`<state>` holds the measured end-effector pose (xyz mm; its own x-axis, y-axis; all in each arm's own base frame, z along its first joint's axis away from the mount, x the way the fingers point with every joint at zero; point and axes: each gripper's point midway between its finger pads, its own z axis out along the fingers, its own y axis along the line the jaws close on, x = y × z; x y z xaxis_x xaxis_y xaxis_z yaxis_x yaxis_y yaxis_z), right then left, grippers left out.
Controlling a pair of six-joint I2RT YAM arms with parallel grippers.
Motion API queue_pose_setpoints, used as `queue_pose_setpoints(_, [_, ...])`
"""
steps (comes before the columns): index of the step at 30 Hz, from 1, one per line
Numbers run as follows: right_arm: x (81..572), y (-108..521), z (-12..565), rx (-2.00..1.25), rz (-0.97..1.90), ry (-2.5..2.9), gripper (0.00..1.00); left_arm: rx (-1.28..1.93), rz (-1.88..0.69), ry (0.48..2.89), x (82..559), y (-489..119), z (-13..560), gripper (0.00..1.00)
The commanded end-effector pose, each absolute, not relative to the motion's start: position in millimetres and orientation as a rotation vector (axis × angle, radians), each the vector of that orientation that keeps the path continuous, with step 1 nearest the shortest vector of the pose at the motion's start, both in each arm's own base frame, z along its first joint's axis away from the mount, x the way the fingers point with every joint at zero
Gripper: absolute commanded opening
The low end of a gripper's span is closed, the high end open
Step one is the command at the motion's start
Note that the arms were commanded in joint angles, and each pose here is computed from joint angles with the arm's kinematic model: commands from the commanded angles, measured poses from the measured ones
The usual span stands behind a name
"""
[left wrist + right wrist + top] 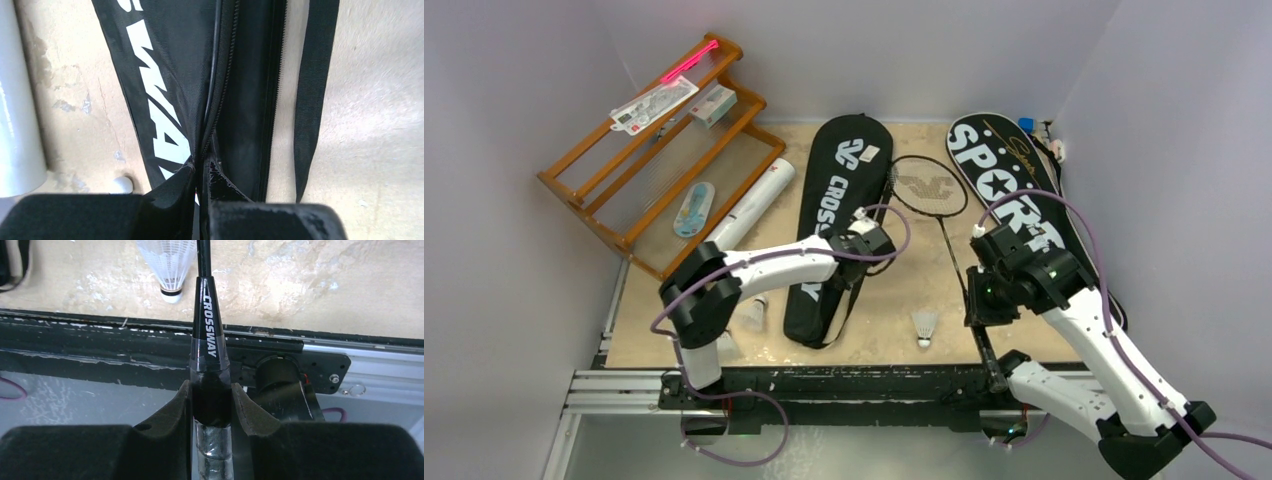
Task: Pack up the badminton gear
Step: Open the racket bag at the center of the board, then place the racket in the racket bag.
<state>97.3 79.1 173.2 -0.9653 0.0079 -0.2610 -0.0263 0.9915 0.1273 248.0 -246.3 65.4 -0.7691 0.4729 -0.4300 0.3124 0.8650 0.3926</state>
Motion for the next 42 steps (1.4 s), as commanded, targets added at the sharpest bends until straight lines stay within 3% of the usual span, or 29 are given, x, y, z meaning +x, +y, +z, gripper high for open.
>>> queue_pose_setpoints(1, [96.6, 71.4, 176.6, -0.004, 0.091, 2.868, 0.00, 0.468, 0.102, 2.472, 268.4, -260.5, 97.6, 0.00])
queue_pose_setpoints(9, [101.1, 79.5, 166.4, -0.071, 0.013, 2.886, 0.00, 0.362, -0.069, 2.398, 284.5, -255.2, 137.9, 0.00])
queue_pose_setpoints(17, [112.7, 116.3, 163.9, -0.171, 0.159, 2.831, 0.00, 0.330, -0.198, 2.344, 291.0, -256.0, 168.1, 0.00])
queue_pose_setpoints(34, [104.5, 180.2, 180.7, -0.430, 0.397, 2.776, 0.00, 0.357, -0.251, 2.371, 292.0, -266.7, 152.8, 0.00])
queue_pose_setpoints(42, [138.6, 219.8, 174.0, -0.410, 0.487, 2.644, 0.00, 0.399, -0.316, 2.392, 281.9, -272.1, 148.4, 0.00])
